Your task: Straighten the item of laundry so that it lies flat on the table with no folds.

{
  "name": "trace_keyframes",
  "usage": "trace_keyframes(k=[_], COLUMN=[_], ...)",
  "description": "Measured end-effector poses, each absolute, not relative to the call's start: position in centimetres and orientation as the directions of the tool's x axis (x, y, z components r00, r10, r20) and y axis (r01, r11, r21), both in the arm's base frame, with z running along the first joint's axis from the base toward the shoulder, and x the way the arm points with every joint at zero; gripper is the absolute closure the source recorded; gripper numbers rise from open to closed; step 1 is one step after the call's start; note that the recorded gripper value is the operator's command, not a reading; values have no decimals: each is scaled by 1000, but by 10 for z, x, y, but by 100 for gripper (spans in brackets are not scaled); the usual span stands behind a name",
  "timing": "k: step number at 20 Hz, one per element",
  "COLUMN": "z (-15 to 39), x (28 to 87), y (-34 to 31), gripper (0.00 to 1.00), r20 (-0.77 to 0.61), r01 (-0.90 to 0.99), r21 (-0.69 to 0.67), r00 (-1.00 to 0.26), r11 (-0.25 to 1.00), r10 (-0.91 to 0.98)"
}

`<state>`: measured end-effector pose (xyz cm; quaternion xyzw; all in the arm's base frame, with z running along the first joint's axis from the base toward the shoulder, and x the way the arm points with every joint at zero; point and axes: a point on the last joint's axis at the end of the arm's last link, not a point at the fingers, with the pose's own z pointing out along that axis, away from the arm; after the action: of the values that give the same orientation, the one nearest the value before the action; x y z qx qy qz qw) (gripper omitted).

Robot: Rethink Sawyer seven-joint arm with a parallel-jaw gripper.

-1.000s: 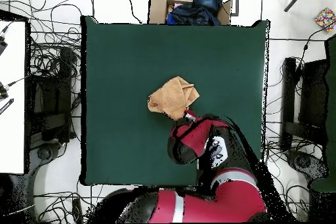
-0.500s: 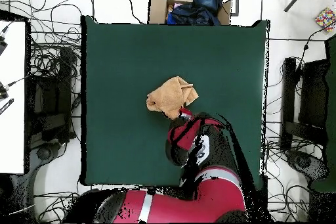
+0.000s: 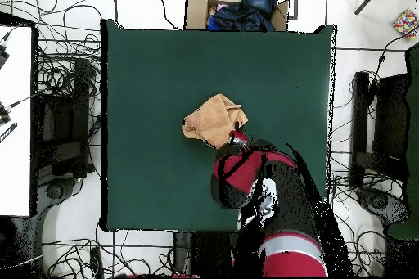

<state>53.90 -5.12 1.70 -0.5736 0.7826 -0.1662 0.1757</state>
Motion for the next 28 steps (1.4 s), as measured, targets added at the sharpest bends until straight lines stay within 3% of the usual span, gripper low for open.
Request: trace_keyframes(k=[10, 28], z=[40, 29], x=[545, 538], y=[-52, -38], gripper=[0, 0], r20=[-89, -77], r01=[-824, -850], r21=[-474, -456], r00=[-305, -257], r11=[310, 264], r10=[-948, -963])
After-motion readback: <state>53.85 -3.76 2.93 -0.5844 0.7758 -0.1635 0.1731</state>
